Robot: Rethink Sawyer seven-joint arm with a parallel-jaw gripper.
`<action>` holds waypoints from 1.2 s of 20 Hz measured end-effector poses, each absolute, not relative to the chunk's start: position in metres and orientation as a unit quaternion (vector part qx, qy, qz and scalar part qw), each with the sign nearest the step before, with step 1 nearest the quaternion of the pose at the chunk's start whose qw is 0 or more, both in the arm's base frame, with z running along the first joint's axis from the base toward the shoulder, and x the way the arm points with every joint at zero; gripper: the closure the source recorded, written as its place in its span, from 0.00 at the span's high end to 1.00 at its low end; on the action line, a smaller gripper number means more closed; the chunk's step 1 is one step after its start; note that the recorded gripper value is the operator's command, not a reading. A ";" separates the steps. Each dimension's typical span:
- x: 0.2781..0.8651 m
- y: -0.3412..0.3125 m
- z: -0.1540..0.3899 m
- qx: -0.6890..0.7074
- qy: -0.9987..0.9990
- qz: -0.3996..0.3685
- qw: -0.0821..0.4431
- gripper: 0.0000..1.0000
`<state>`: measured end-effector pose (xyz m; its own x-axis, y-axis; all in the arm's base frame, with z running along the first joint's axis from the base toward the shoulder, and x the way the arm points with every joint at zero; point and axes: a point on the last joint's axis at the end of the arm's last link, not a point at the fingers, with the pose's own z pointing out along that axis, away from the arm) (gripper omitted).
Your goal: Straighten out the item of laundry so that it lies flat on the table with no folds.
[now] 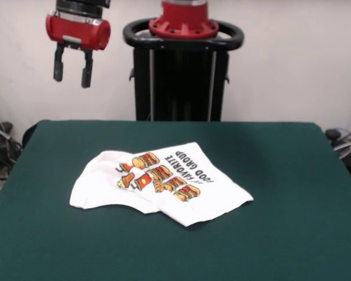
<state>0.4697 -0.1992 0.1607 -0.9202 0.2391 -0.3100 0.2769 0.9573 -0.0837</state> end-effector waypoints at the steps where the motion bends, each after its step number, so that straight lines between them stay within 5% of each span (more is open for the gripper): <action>1: 0.476 -0.198 0.157 0.129 0.978 -0.061 0.153 1.00; 13: 0.520 -0.187 0.101 0.111 0.977 -0.071 0.167 1.00; 24: 0.521 -0.149 0.040 0.080 0.988 -0.039 0.123 1.00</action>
<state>0.5210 -0.1492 0.0395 -0.9567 0.1484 -0.2503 0.1676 0.9842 -0.0568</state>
